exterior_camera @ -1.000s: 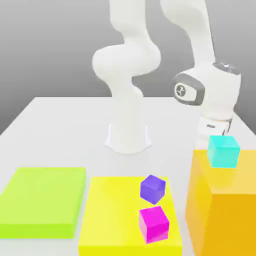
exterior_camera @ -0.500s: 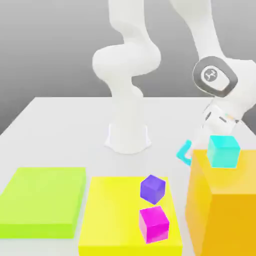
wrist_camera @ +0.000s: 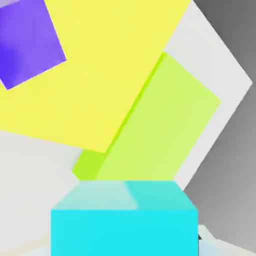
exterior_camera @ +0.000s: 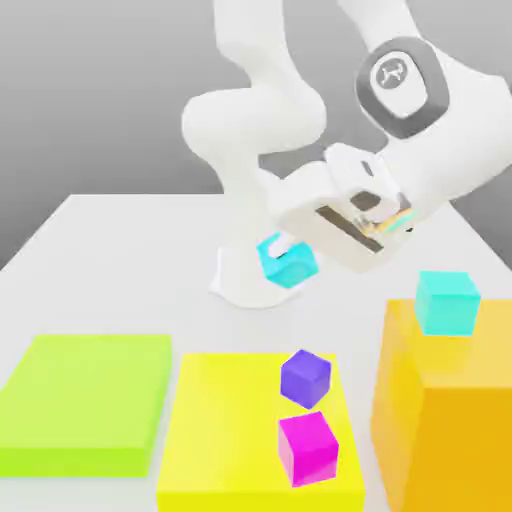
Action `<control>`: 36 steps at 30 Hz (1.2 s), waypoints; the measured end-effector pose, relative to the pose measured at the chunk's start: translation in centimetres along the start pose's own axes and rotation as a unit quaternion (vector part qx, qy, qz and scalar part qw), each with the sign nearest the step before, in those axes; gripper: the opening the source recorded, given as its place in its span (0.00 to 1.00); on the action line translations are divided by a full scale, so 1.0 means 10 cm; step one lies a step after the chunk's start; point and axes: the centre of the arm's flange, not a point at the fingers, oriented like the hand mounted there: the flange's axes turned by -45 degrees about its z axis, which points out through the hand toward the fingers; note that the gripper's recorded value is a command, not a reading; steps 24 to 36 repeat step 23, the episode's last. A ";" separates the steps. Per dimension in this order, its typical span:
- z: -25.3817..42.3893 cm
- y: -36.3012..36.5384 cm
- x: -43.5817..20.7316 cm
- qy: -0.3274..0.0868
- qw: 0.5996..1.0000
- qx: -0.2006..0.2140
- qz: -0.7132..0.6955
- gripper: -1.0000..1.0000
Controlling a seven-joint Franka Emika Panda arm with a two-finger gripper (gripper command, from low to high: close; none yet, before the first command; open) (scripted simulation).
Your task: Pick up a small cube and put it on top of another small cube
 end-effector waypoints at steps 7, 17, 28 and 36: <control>0.02 0.36 0.48 0.000 0.953 0.172 0.248 0.00; 0.19 0.56 1.18 -0.018 0.795 0.370 0.481 0.00; 0.45 0.31 1.31 -0.018 0.792 0.374 0.483 1.00; 0.45 0.31 1.31 -0.018 0.792 0.374 0.483 1.00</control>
